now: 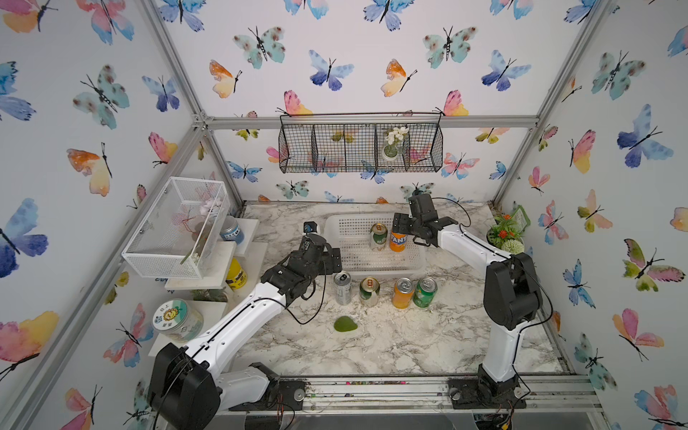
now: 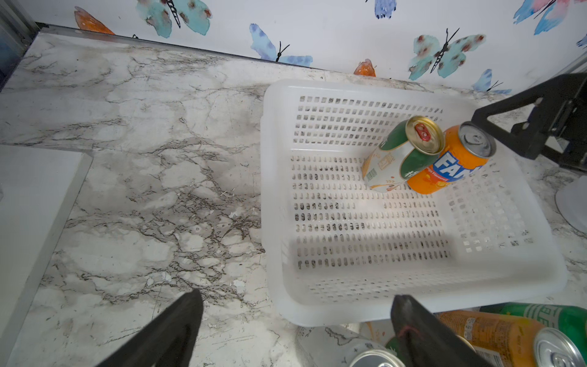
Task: Take out the drinks from the basket
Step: Pick up the drink from the basket, then place the drink at the center of the board.
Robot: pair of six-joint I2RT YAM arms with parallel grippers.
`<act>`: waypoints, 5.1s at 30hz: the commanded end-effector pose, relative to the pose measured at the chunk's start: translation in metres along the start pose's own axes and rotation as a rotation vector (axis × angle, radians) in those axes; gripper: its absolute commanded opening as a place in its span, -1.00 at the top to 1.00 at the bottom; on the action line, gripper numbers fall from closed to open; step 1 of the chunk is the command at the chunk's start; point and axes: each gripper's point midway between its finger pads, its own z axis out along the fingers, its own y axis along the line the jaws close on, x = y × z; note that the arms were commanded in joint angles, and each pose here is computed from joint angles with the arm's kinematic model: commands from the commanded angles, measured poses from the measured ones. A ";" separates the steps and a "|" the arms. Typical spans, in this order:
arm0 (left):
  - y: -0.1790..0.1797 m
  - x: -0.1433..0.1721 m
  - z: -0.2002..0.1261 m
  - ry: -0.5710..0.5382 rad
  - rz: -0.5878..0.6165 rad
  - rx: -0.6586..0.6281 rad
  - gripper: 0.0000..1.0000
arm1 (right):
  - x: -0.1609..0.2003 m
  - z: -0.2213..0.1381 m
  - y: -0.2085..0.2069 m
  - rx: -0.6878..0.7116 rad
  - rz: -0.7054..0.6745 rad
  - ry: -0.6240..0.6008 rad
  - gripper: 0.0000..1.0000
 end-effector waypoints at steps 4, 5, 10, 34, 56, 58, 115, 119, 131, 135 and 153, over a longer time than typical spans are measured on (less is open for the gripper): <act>0.000 -0.001 -0.001 -0.003 0.010 0.007 -0.97 | 0.011 0.009 0.006 -0.037 -0.018 0.049 -0.75; 0.000 0.000 0.000 0.000 0.010 0.009 -0.97 | 0.012 0.010 0.007 -0.043 -0.021 0.053 -0.75; 0.000 0.001 0.001 0.004 0.011 0.010 -0.97 | 0.017 0.018 0.003 -0.020 -0.026 0.070 -0.71; -0.002 0.007 0.009 0.036 0.015 0.009 -0.97 | 0.011 0.024 0.007 -0.031 -0.047 0.066 -0.23; 0.003 0.002 0.006 0.025 -0.003 0.000 -0.97 | -0.069 -0.094 0.022 -0.116 -0.028 -0.178 -0.15; 0.002 0.002 0.006 0.025 -0.005 0.004 -0.97 | -0.067 -0.111 0.025 -0.156 -0.019 -0.193 -0.15; 0.005 0.004 0.014 0.056 -0.025 0.013 -0.97 | 0.232 -0.183 0.075 -0.460 -0.457 0.156 -0.15; 0.005 0.005 0.014 0.057 -0.026 0.013 -0.97 | 0.239 -0.179 0.075 -0.465 -0.446 0.179 -0.15; 0.005 0.004 0.013 0.055 -0.027 0.016 -0.97 | 0.246 -0.175 0.073 -0.459 -0.434 0.198 -0.53; 0.005 0.004 0.013 0.057 -0.025 0.018 -0.97 | 0.243 -0.176 0.072 -0.451 -0.426 0.185 -0.66; 0.004 0.002 0.012 0.053 -0.026 0.024 -0.97 | 0.220 -0.195 0.076 -0.471 -0.414 0.115 -0.76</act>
